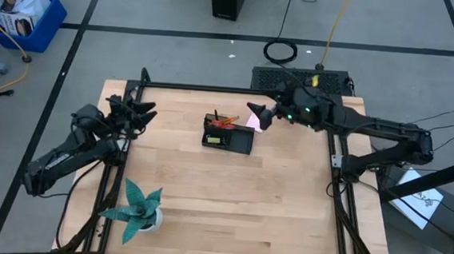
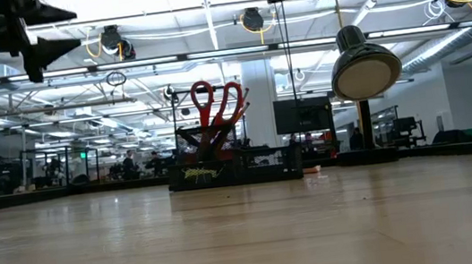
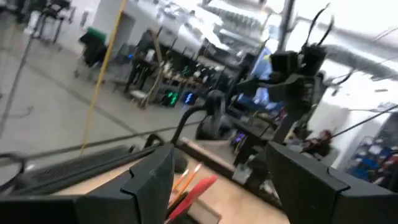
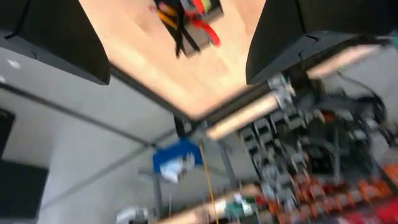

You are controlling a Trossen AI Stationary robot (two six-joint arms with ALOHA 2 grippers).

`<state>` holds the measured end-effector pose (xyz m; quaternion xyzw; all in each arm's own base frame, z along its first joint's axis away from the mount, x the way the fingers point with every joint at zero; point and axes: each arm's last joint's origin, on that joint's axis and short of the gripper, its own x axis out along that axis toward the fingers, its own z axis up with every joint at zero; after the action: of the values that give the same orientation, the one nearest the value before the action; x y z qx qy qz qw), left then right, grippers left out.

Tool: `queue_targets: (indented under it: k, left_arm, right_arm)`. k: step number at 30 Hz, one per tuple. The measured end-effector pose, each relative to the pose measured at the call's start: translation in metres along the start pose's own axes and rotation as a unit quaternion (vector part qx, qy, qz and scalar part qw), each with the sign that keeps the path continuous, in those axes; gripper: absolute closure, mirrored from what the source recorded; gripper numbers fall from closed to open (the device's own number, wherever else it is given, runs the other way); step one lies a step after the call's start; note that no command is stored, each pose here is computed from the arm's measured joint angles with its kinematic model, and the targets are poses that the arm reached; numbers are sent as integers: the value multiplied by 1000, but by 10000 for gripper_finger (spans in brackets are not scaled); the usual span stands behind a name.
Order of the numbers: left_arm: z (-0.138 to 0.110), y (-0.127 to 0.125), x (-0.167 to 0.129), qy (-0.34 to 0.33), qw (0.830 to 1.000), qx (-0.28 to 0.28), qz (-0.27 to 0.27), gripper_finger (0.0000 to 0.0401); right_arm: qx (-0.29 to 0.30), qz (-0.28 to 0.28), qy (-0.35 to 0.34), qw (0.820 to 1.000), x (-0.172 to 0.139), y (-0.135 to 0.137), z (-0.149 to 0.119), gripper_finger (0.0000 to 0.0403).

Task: Pick and place office supplies into organizer
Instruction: Put the pink sticky notes into the black desk organizer

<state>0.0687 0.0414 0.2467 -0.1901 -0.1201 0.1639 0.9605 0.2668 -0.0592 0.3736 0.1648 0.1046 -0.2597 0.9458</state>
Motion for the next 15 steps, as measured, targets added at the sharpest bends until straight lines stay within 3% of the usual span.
queue_targets:
  k: [9,15]
  left_arm:
    - [-2,3,0,2,1000,-7,31,146]
    - [-2,3,0,4,1000,14,28,146]
  right_arm:
    - [37,1,131,991,36,-16,13,39]
    - [5,38,182,983,56,-27,20,39]
